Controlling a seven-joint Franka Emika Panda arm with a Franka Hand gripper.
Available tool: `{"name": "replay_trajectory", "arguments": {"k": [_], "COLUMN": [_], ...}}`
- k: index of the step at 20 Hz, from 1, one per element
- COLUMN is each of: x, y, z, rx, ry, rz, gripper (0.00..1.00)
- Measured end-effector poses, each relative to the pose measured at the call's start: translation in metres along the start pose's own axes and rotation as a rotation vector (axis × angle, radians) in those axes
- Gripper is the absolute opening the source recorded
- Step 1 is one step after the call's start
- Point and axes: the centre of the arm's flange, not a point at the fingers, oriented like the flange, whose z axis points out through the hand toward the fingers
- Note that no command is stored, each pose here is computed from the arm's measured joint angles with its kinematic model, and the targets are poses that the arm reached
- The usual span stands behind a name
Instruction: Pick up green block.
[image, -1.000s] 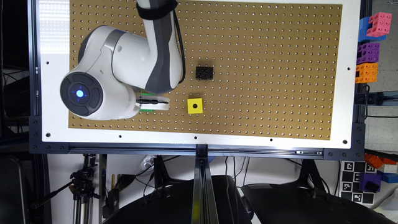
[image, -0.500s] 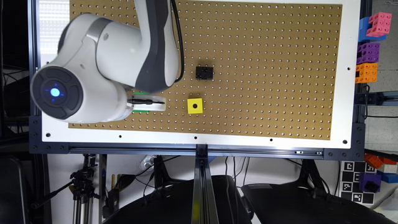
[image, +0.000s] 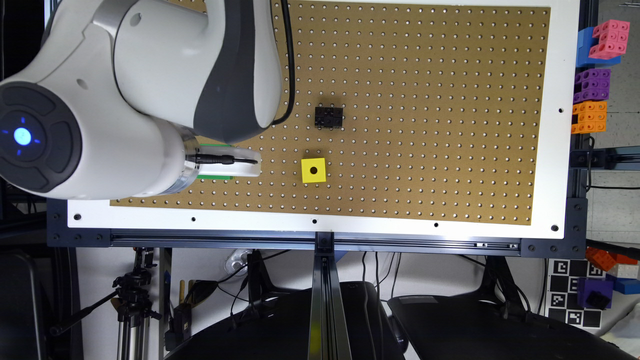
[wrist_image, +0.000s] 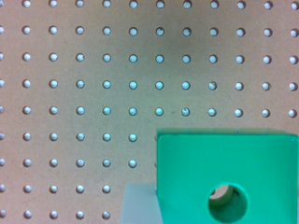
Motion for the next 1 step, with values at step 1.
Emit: {"name": "replay_trajectory", "arguments": {"k": [1], "x": [0.0], "y": [0.0], "z": [0.0001], "rx": [-0.0001], "ry": [-0.0001], "rz": [0.0], "gripper": [0.0]}}
